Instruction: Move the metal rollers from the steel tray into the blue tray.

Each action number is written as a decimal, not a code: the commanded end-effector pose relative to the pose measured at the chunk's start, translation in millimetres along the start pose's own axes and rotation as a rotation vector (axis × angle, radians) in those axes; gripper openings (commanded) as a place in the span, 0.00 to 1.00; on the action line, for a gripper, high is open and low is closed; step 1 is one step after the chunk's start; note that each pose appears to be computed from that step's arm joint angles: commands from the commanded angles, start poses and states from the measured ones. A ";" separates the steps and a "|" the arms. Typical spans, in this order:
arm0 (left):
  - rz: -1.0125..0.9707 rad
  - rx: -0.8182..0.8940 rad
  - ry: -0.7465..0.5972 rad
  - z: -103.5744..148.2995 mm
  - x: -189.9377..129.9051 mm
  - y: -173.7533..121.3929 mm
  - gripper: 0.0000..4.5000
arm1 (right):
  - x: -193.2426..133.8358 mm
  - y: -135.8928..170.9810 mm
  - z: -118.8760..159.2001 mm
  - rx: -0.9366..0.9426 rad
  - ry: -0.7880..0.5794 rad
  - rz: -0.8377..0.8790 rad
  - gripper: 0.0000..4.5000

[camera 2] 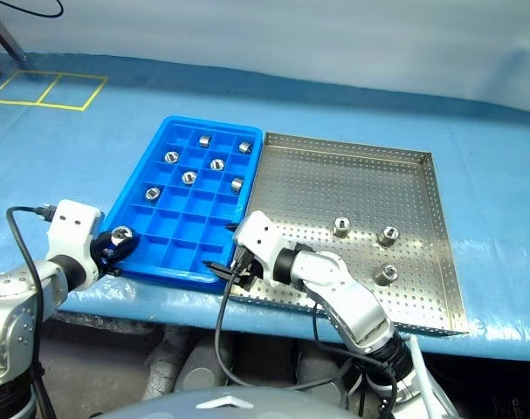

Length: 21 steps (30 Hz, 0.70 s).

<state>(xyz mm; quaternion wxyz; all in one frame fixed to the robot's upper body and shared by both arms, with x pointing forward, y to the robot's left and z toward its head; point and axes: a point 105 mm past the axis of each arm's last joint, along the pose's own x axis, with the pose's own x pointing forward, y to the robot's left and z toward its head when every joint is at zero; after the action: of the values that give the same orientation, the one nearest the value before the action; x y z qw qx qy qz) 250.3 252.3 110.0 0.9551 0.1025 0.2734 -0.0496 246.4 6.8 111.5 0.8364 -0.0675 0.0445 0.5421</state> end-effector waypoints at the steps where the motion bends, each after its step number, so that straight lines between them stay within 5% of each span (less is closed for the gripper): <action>1: 0.040 0.033 -0.055 14.3 -9.7 5.1 0.38 | -3.3 -0.2 13.1 -0.021 -0.048 -0.010 0.90; 9: 0.029 0.041 0.014 2.8 -11.3 5.0 0.38 | -1.4 -1.2 14.3 -0.026 -0.052 -0.009 0.90; 17: 0.025 0.059 -0.018 12.7 -10.6 6.1 0.95 | -3.9 -2.3 14.9 -0.028 -0.055 -0.030 0.90; 21: -0.038 0.077 -0.147 37.6 -4.0 -3.4 1.00 | -9.3 -5.0 15.6 -0.028 -0.059 -0.071 0.90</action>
<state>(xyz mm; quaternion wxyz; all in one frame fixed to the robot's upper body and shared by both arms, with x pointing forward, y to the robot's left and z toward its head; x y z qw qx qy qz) 256.3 249.5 126.8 0.9579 0.1231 0.2512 -0.0649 248.1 1.3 113.6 0.8497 -0.0640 0.0393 0.5219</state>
